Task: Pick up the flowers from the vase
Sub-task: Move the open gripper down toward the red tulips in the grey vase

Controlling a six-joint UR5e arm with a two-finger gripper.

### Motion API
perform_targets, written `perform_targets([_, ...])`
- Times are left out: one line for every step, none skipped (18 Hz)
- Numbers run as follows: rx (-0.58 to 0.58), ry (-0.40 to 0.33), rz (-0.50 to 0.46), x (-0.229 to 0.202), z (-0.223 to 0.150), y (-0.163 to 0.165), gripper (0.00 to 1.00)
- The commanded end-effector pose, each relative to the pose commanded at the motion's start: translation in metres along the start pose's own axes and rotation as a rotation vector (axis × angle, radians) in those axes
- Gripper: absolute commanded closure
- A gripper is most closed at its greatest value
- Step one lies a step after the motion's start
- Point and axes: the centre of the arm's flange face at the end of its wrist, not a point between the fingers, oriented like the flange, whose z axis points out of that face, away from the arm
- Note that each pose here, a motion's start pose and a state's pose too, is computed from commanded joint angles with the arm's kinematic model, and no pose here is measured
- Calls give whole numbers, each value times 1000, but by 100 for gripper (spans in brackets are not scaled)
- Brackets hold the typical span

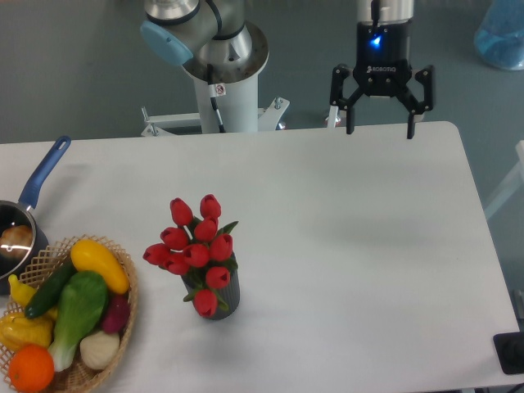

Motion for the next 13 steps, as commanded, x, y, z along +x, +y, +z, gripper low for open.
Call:
perform_targets([-1, 0, 6, 0, 0, 0, 0])
perform_targets([-2, -2, 10, 1, -1, -1, 0])
perform_targets([-1, 5, 14, 3, 1, -3, 0])
perform_targets([2, 14, 26, 8, 4, -8, 0])
perform_targets([4, 25, 31, 11, 7, -11, 0])
perform_targets([3, 31, 32, 12, 10, -12, 0])
perform_targets([0, 41, 35, 16, 13, -15, 0])
perform_targets([-1, 52, 43, 22, 16, -19, 0])
perform_targets([1, 62, 50, 26, 20, -22, 0])
perform_targets([0, 74, 47, 29, 25, -24, 0])
perform_targets([1, 84, 45, 33, 28, -27, 0])
perform_targets([5, 98, 44, 37, 33, -31, 0])
perform_targets([10, 115, 52, 41, 39, -35, 0])
